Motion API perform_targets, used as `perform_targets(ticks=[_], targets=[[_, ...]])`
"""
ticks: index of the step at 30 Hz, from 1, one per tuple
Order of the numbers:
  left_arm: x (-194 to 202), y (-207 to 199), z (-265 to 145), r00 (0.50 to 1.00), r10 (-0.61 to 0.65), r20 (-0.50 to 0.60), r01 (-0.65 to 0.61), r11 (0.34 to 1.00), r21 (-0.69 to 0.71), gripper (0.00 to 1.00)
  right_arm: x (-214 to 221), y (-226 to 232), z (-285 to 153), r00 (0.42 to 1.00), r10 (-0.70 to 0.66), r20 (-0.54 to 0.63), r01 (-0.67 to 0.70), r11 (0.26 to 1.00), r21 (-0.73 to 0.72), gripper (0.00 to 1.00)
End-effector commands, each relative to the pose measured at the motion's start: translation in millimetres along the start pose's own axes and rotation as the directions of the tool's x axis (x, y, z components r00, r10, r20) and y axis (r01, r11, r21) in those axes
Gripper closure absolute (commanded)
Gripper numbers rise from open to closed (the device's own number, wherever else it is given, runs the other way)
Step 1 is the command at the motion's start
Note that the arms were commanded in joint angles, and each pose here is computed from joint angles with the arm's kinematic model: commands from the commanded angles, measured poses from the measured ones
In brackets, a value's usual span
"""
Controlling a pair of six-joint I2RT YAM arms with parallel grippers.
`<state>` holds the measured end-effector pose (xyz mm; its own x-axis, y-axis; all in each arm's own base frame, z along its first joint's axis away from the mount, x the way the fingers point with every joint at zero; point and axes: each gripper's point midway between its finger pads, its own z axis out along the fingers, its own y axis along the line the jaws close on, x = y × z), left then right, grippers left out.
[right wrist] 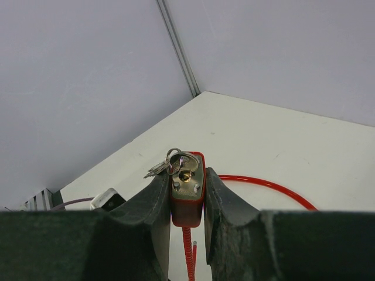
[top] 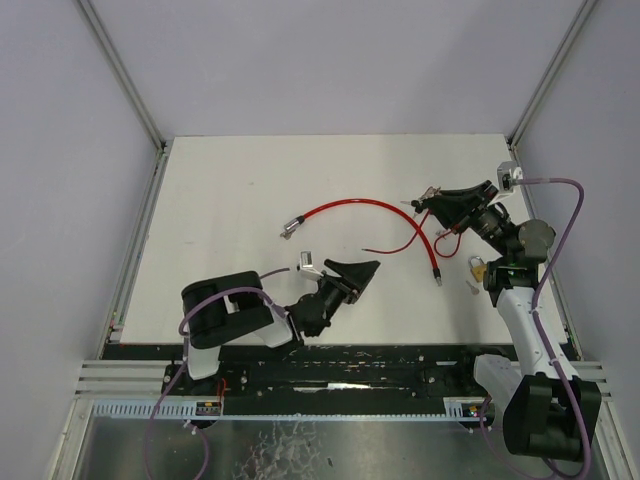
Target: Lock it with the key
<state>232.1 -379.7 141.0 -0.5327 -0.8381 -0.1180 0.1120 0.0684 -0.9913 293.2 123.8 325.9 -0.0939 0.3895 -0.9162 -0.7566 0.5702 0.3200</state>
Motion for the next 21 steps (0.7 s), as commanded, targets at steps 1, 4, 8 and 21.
perform_targets(ticks=[1,4,8,21], targets=[[-13,1,23,0.980,-0.158,0.120,0.164,0.986,-0.039,0.30,-16,4,2,0.997,-0.046,0.062,0.046,0.999,-0.008,1.00],[-11,2,36,0.978,-0.162,0.135,0.170,0.984,-0.052,0.32,-14,2,2,0.998,-0.032,0.059,0.032,0.999,-0.007,1.00],[-8,12,49,0.977,-0.163,0.137,0.176,0.980,-0.088,0.38,-13,2,2,0.998,-0.025,0.058,0.026,1.000,-0.006,1.00],[-15,27,68,0.975,-0.179,0.130,0.195,0.974,-0.117,0.60,-11,0,2,0.999,-0.016,0.051,0.017,1.000,-0.006,1.00]])
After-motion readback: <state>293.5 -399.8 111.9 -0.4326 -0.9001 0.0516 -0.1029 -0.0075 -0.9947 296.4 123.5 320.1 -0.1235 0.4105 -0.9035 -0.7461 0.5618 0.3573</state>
